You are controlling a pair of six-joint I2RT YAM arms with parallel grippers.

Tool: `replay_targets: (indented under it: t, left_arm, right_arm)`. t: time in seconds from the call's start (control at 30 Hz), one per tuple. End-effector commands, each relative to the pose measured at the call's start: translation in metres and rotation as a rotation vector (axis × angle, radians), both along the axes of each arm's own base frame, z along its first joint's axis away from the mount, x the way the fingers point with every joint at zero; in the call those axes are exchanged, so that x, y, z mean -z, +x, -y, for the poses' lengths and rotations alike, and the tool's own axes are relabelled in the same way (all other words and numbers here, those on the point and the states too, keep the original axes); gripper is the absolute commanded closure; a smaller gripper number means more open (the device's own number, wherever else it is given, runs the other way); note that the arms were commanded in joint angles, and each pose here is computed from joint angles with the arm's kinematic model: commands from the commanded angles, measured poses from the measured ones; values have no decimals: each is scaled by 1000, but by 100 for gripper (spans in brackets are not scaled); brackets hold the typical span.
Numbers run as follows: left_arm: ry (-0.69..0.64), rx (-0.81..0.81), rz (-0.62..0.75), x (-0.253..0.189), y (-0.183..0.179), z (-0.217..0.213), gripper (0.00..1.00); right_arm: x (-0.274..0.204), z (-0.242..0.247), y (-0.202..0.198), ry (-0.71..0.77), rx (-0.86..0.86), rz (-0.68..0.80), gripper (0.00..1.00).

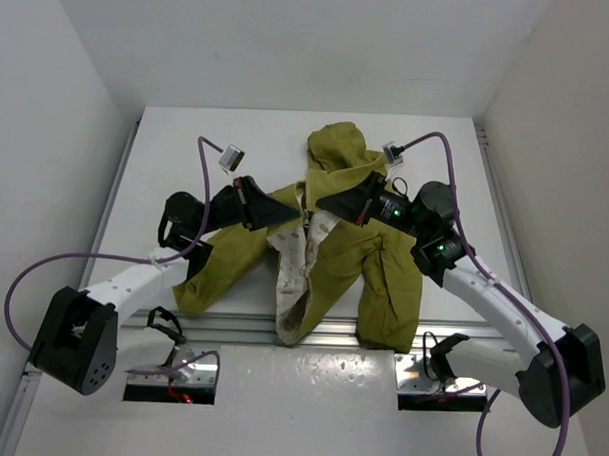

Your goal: Zip up the jacket

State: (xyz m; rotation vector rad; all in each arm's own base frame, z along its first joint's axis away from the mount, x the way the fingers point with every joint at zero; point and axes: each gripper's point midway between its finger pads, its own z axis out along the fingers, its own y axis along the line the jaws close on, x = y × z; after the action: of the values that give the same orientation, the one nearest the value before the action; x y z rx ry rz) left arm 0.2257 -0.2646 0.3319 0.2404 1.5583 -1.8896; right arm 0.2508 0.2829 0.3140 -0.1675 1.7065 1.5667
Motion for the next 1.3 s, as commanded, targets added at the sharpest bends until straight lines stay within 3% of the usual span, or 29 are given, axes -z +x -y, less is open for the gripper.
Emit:
replay_targets:
  t: [0.0, 1.27]
  left_arm:
    - [-20, -26, 87, -11, -5, -8, 100]
    - [-26, -44, 106, -19, 3, -11, 100]
  right_arm:
    - [-37, -1, -3, 58, -6, 80, 100]
    - [-28, -5, -2, 51, -17, 33, 100]
